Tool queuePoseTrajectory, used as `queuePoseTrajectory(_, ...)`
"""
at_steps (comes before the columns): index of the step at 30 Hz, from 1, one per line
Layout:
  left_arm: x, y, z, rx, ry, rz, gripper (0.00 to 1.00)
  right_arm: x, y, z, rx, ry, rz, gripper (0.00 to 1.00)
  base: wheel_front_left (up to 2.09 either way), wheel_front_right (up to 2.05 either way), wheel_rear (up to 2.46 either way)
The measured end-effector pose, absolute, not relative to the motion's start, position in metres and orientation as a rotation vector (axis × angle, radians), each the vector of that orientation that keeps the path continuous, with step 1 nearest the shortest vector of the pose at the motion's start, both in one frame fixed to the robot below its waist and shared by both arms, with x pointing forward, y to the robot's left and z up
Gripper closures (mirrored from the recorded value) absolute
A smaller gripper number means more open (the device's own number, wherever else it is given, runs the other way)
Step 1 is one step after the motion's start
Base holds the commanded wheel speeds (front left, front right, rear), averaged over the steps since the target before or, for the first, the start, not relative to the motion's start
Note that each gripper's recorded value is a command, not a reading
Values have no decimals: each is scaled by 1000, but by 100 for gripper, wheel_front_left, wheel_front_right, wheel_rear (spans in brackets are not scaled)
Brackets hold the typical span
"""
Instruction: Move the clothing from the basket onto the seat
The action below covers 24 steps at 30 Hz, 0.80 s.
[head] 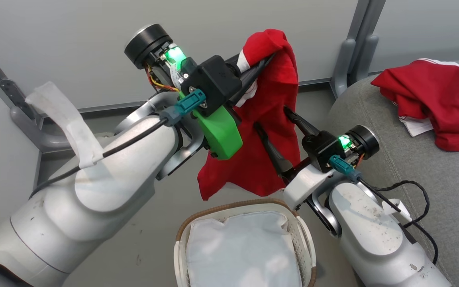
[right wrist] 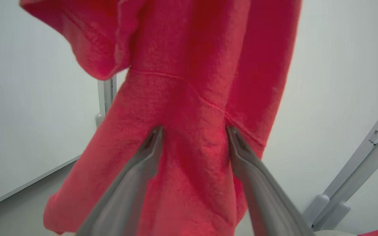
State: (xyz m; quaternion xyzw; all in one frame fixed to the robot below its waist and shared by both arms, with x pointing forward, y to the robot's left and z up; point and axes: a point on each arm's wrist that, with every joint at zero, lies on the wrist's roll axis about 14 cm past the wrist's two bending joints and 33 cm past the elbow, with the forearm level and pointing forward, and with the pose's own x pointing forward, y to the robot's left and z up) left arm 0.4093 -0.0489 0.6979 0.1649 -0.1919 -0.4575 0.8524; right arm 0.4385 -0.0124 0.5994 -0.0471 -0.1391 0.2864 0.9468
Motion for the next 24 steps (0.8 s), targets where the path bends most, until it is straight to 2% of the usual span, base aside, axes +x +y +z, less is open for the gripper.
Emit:
queuePoseTrajectory(1, 407, -51, 698, 348, -406, -970, 100, 438, -10, 599, -94, -281, 590, 77, 0, 0, 0)
queuePoseTrajectory(2, 405, -52, 699, 348, -409, -975, 100, 438, -8, 600, -93, -281, 596, 100, 0, 0, 0)
queuePoseTrajectory(8, 399, -53, 703, 337, -417, -983, 100, 440, -1, 608, -84, -299, 615, 100, 0, 0, 0)
queuePoseTrajectory(19, 434, -7, 666, 200, -303, -820, 100, 447, -11, 611, -62, -312, 582, 100, 0, 0, 0)
queuePoseTrajectory(20, 435, -4, 661, 177, -294, -808, 89, 449, -14, 611, -60, -312, 574, 100, 0, 0, 0)
queuePoseTrajectory(21, 437, -1, 656, 159, -288, -795, 58, 450, -15, 611, -60, -313, 568, 100, 0, 0, 0)
queuePoseTrajectory(22, 438, 3, 651, 130, -279, -779, 50, 451, -18, 612, -61, -315, 559, 100, 0, 0, 0)
queuePoseTrajectory(23, 439, 7, 643, 108, -262, -765, 13, 453, -21, 612, -60, -315, 549, 100, 0, 0, 0)
queuePoseTrajectory(24, 439, 10, 633, 94, -245, -752, 0, 454, -24, 612, -61, -316, 539, 100, 0, 0, 0)
